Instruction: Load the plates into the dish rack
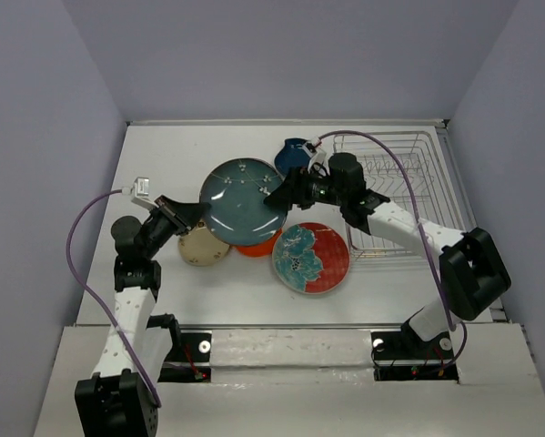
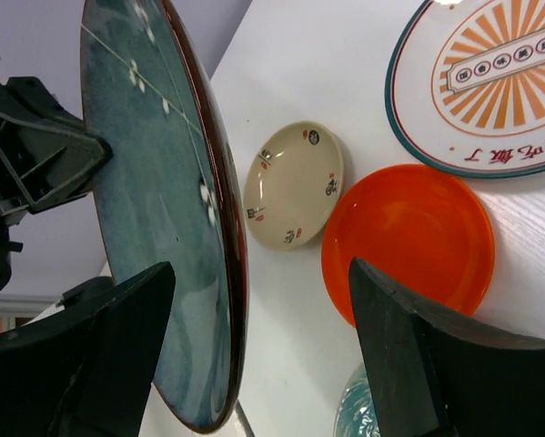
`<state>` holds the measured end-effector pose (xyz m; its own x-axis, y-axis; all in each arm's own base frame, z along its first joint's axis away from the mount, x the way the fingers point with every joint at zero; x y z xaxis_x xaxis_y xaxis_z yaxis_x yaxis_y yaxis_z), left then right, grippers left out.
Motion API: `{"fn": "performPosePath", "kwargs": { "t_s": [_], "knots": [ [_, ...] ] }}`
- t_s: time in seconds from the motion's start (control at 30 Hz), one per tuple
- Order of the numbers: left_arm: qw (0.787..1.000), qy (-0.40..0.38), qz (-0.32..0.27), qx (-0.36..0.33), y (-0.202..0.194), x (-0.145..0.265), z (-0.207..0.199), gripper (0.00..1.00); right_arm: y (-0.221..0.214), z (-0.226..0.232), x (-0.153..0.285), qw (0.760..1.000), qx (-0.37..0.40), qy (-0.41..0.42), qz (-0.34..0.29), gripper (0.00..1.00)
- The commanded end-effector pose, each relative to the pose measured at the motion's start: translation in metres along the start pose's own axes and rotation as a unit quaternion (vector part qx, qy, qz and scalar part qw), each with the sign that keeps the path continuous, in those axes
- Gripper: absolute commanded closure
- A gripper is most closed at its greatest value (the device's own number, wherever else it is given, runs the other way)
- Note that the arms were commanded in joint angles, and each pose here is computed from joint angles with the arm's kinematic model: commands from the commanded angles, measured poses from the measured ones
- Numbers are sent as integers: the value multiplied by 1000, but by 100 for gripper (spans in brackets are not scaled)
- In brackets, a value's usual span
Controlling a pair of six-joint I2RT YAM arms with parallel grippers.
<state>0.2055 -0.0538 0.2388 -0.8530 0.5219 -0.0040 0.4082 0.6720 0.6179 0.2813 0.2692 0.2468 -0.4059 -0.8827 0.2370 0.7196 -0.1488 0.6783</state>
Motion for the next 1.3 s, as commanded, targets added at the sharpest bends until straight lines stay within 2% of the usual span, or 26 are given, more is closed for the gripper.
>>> {"fn": "performPosePath", "kwargs": {
  "t_s": [0.0, 0.03, 0.1, 0.13, 0.2, 0.23, 0.3, 0.37, 0.4, 0.53, 0.57, 0.6, 0.63, 0.67, 0.7, 0.8, 0.83, 0.9, 0.97, 1.03, 1.07, 1.13, 1.17, 1.27],
  "knots": [
    [992, -122, 2, -42, 6, 2, -44, 94, 2, 17, 8, 998, 13, 55, -27, 29],
    [991, -128, 13, -42, 4, 1, -45, 94, 1, 18, 10, 998, 6, 57, -29, 40],
    [990, -134, 22, -45, 1, 1, -46, 94, -2, 19, 13, 997, 5, 67, -38, 67],
    [990, -134, 23, -47, 0, 1, -45, 94, -9, 15, 15, 997, -2, 63, -34, 90],
    [989, -134, 25, -50, -1, 1, -43, 79, -10, 18, 21, 997, -3, 61, -43, 93],
    [989, -133, 28, -50, -2, 1, -42, 60, -10, 18, 24, 997, -3, 54, -51, 93],
    [988, -135, 34, -61, -3, 0, -41, 38, -7, 20, 35, 997, -5, 44, -67, 93],
    [986, -138, 44, -78, -4, 0, -40, 5, 6, 15, 48, 995, -12, 26, -95, 93],
    [987, -133, 50, -78, -6, 1, -38, 1, 14, 19, 60, 994, -10, 20, -111, 93],
    [985, -115, 60, -112, -12, 8, -33, 1, 66, 9, 116, 975, 0, -68, -210, 93],
    [985, -109, 62, -118, -12, 9, -34, 1, 81, -2, 136, 965, 6, -106, -241, 93],
    [985, -101, 72, -117, -15, 11, -33, 1, 86, -5, 148, 959, 3, -135, -248, 93],
    [983, -106, 65, -134, -15, 13, -37, 1, 104, 4, 166, 942, 20, -163, -292, 93],
    [983, -103, 69, -134, -16, 14, -38, 1, 111, -3, 179, 928, 37, -211, -305, 93],
    [982, -104, 71, -143, -17, 14, -40, 1, 126, -2, 193, 900, 45, -267, -342, 93],
    [976, -112, 100, -157, -25, 16, -50, 1, 143, -16, 213, 844, 88, -386, -361, 93],
    [971, -119, 98, -184, -26, 17, -58, 1, 155, -19, 227, 808, 93, -435, -386, 93],
    [967, -117, 108, -197, -32, 20, -61, 1, 166, -37, 235, 767, 119, -507, -375, 93],
    [963, -134, 125, -197, -43, 24, -67, 1, 183, -44, 256, 718, 127, -562, -390, 93],
    [959, -151, 132, -200, -48, 27, -73, 1, 196, -60, 272, 694, 145, -593, -382, 93],
    [957, -158, 137, -200, -50, 28, -75, 1, 203, -61, 280, 684, 170, -603, -373, 93],
    [956, -161, 137, -203, -51, 29, -77, 1, 211, -74, 282, 688, 204, -605, -345, 93],
    [955, -164, 139, -202, -53, 30, -78, 1, 213, -82, 292, 679, 225, -620, -323, 93],
    [954, -171, 141, -204, -55, 31, -82, 1, 211, -104, 301, 676, 235, -638, -283, 93]
  ]
}}
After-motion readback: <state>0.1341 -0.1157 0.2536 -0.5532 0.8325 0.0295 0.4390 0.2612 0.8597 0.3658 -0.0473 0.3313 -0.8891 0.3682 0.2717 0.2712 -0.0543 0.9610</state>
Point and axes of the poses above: each gripper's point midway between its finger pads, its own x axis back along the fingers, its own z axis along the line the jaws close on, y = z × x, the point moved 9 cm from there along x, back along the fingers, and after that the axes turned 1 degree about -x, right-handed, at the moved point
